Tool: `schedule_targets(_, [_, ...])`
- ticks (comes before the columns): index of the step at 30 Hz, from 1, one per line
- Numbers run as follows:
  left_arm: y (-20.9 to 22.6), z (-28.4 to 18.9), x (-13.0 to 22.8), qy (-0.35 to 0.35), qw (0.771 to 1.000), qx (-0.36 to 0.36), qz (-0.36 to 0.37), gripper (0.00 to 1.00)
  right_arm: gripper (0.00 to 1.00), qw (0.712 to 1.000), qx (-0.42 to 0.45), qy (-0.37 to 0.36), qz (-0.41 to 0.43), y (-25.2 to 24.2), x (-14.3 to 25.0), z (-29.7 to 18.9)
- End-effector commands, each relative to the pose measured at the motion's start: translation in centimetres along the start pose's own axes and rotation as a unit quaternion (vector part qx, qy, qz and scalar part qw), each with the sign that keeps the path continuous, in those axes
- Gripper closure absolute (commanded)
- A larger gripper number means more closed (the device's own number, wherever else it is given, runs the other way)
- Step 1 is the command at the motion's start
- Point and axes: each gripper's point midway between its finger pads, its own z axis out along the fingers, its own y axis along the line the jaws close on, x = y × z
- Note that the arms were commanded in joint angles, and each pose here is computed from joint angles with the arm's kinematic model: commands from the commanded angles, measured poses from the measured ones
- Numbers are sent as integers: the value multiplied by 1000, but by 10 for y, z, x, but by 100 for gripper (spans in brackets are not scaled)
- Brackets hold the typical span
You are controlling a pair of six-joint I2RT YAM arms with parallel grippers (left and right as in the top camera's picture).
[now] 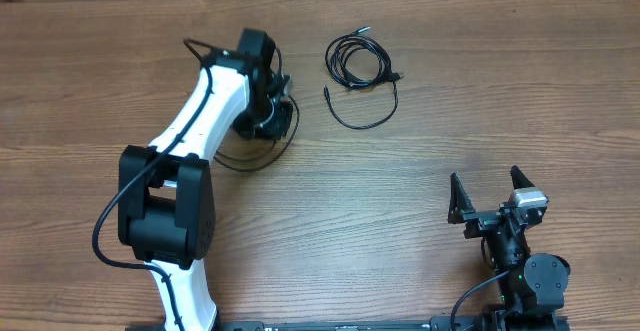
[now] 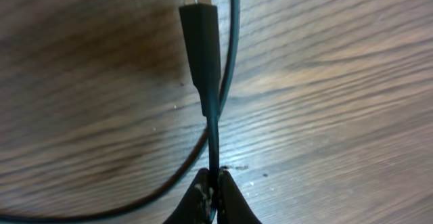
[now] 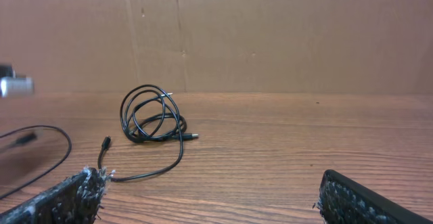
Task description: Untangle cables
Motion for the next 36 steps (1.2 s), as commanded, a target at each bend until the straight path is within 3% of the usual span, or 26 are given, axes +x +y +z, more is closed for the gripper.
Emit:
schedule_targets(1, [4,23,17,19,1000,-10,16,96,0,1000,4,2,-3,-2,3,0])
schedule_targets(12, [7,49,22,5,1000,-8,27,92,0,1000,4,2,-3,-2,3,0])
schedule_targets(20, [2,58,24,0,999,-10,44,61,0,1000,4,2,-3,-2,3,0])
schedule_targets(28, [19,59,22,0,996,-60,59,69,0,1000,4,2,-3,-2,3,0])
schedule_targets(36, [36,91,45,68,990,-84,88,81,0,1000,4,2,-3,-2,3,0])
